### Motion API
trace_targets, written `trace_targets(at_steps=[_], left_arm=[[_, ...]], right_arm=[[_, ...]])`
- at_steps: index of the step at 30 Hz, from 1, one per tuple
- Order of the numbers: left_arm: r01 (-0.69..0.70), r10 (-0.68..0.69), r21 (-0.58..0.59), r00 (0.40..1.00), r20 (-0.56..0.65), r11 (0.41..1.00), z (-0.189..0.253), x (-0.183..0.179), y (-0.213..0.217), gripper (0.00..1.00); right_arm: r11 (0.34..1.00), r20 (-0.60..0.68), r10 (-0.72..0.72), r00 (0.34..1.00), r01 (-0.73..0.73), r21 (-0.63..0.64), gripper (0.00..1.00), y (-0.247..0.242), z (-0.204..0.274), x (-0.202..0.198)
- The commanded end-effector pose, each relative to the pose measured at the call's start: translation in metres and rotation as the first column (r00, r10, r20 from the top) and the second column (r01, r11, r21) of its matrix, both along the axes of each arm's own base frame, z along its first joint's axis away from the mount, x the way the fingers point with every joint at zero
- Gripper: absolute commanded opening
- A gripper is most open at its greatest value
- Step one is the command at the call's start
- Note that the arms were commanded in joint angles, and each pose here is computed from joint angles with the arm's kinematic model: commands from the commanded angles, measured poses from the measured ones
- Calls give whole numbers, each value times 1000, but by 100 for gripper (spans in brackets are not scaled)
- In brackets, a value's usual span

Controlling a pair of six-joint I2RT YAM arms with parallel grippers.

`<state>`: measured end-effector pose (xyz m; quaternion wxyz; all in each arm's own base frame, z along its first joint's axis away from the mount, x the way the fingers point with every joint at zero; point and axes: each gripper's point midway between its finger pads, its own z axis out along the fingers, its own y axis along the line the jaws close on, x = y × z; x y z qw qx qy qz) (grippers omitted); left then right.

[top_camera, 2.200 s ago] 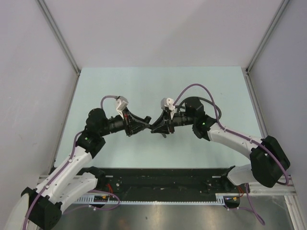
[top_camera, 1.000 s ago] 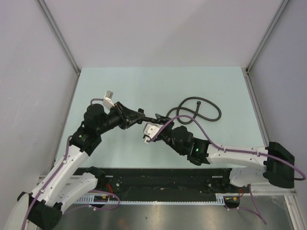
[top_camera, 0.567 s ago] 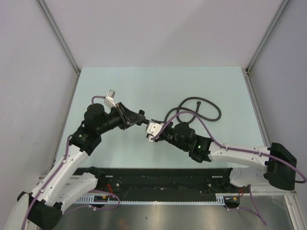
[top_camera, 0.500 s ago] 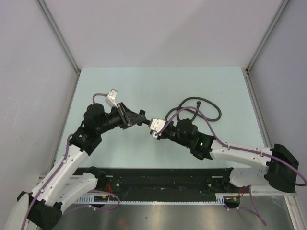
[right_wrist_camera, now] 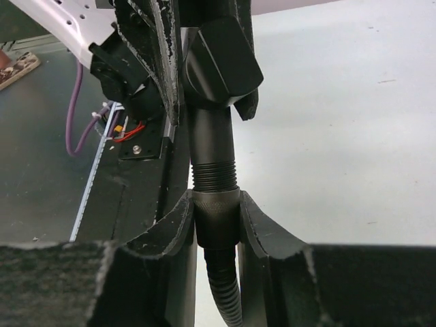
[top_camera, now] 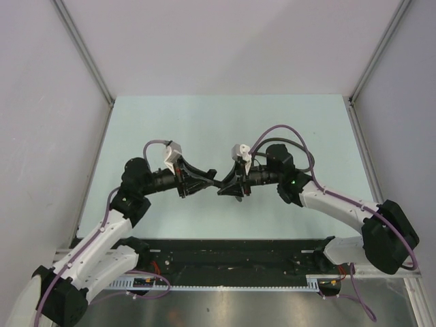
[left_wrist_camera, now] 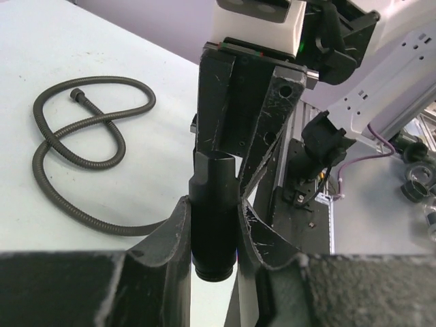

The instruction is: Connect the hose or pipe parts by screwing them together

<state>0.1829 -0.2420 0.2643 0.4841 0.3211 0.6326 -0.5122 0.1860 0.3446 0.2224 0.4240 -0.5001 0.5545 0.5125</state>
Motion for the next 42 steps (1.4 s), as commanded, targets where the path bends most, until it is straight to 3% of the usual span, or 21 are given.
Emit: trace_targets(at_steps=[1,2,4,6,7,8,10,14,17,20,21,23,24,27,30,34,37,39,40,41,42], left_arm=[[-93,94,-20,994,49,995,16,23,7,0],[-139,139,-35,990,-18,990,17,29,8,0],[-269,264,-36,958,-111,962,20,48,16,0],[-326,308,-52,926,-219,944,25,52,19,0],[-387,363,-38,891,-273,921,25,58,25,0],[-412,371,-49,862,-346,910,27,59,25,0],[-433,373,-68,836,-403,899,32,56,28,0],[-531,333,-138,691,-641,836,37,50,34,0],[-550,268,-153,609,-747,821,38,40,34,0],[-565,228,-143,533,-815,812,32,33,35,0],[-572,225,-133,511,-830,810,27,33,35,0],[-574,208,-111,461,-863,812,20,30,34,0],[-561,194,-105,448,-873,821,18,27,32,0],[-552,179,-95,423,-888,829,17,23,31,1],[-567,195,-78,405,-893,820,17,22,34,0],[-567,224,-32,375,-900,823,8,24,34,0],[-534,214,-18,370,-904,845,6,23,28,0],[-517,236,-12,411,-880,856,8,25,27,1],[-506,247,-7,433,-867,862,8,27,26,0],[-482,282,14,488,-826,876,3,28,26,0],[-470,299,11,543,-785,883,9,31,25,0]], right_arm=[[994,-2,-102,995,101,35,30,-9,27,19],[991,17,-130,991,129,41,34,-12,33,21],[968,76,-252,965,252,16,56,-19,31,38],[927,147,-371,917,375,3,65,-27,36,49],[914,207,-398,894,407,-2,85,-30,36,53],[904,240,-414,878,429,-8,89,-27,36,51],[850,343,-488,803,527,-25,93,-35,34,61],[782,539,-512,669,623,-30,95,-31,34,54],[731,647,-533,546,682,27,92,-26,40,45],[706,698,-550,458,702,96,91,-14,50,38],[681,730,-561,391,718,140,90,-14,61,39],[673,759,-552,346,722,161,88,-4,60,34],[643,765,-574,292,739,200,86,-7,70,36],[639,784,-561,266,741,206,80,0,67,31],[648,799,-540,264,736,195,74,3,63,29],[679,815,-509,277,711,183,38,9,59,27],[733,820,-462,338,666,139,15,17,49,27],[795,789,-416,452,601,75,0,22,37,24],[817,760,-407,506,574,56,0,24,34,22],[878,698,-350,625,479,11,0,33,24,9],[877,651,-367,665,480,4,0,24,24,23]])
